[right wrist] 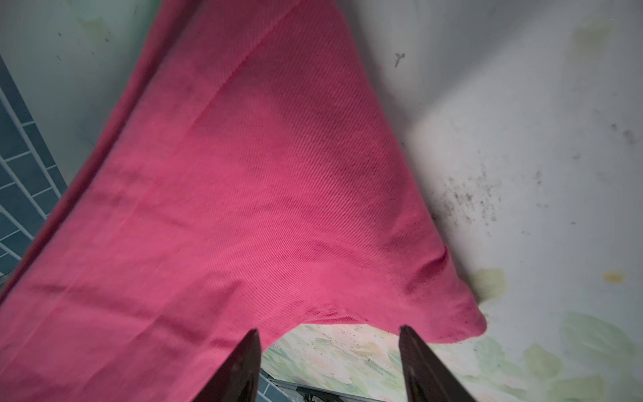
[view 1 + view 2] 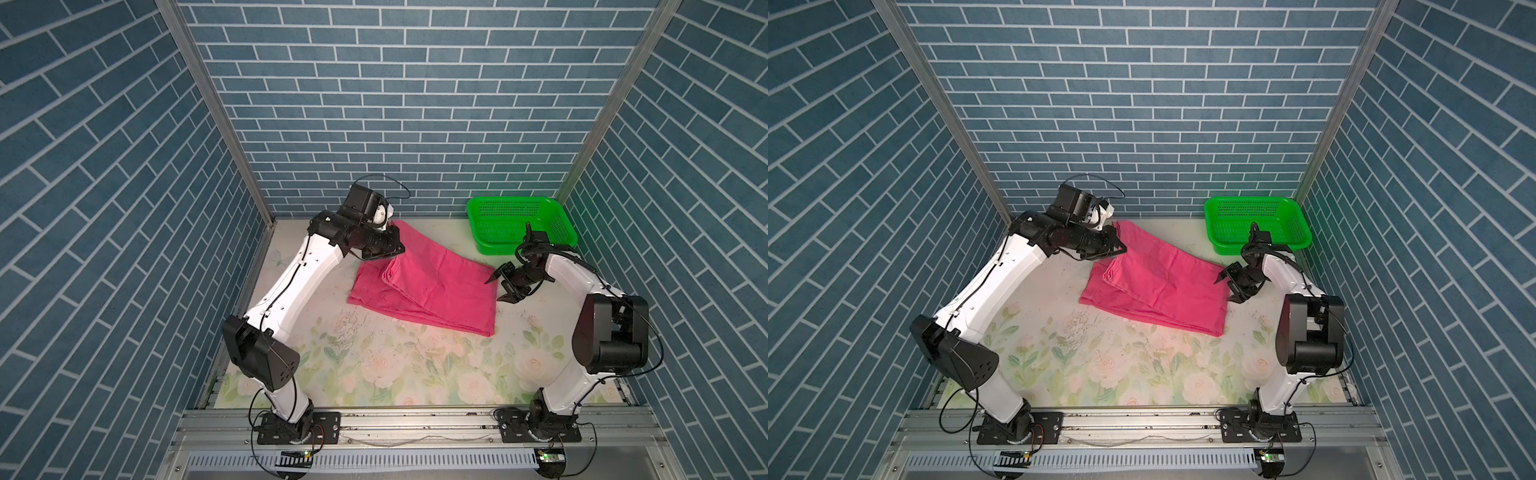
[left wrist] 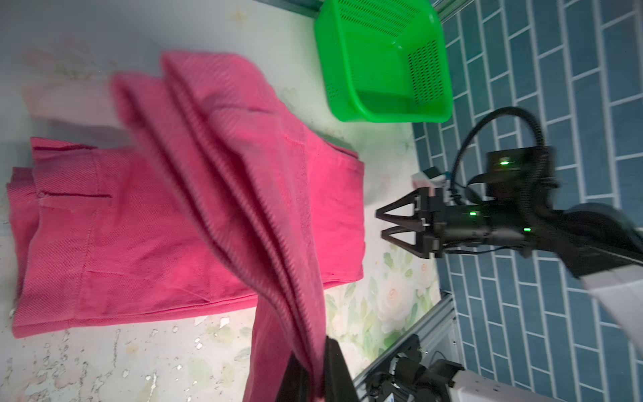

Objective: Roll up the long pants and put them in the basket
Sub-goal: Fold the long pant at the center of the board.

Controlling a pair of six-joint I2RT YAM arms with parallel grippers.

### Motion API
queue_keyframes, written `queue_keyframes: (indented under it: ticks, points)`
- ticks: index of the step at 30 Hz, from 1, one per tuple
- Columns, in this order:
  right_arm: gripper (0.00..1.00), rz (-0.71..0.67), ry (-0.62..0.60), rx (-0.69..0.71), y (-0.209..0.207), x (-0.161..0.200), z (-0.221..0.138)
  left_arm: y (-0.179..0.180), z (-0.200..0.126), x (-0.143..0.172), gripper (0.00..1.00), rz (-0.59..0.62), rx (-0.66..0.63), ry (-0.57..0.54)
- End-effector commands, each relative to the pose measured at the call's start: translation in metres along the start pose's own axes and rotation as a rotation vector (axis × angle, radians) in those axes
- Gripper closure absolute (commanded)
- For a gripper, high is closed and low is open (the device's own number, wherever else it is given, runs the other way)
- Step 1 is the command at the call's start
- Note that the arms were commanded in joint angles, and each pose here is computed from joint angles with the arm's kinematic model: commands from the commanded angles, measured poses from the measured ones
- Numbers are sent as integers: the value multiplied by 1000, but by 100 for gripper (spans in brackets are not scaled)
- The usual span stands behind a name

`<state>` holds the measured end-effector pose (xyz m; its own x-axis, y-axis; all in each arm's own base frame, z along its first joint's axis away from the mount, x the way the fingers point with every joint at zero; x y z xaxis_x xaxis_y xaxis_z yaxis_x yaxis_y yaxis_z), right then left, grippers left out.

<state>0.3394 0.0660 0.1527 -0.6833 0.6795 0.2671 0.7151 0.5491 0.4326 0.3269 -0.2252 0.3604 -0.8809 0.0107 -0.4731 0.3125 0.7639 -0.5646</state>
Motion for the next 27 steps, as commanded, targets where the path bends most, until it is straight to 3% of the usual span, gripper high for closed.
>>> queue_keyframes:
  ticks: [1, 10, 18, 27]
  points:
    - [38, 12, -5, -45, 11, -8, 13, -19, -28, 7, 100, -42, 63, 24]
    - [40, 0, -16, -81, 31, -20, 27, -44, -27, 25, 100, -58, 141, 85]
    - [42, -33, -8, -117, 52, -4, 31, -61, -20, 27, 100, -40, 163, 105]
    - [47, -17, -1, -5, 26, 3, 51, -54, -14, 22, 100, 22, 93, 120]
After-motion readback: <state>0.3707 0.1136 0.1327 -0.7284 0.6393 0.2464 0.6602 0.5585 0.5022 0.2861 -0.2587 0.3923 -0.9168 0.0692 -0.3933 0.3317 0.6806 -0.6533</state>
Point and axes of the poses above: each gripper's point midway between its finger pads, its own z axis out along the fingers, its own y axis along the line the jaws close on, x = y × z, the point moved 6 cm from there along -z, back along the fingers, and after that the axes turned 5 degrees about z, right-handed, at the moved point
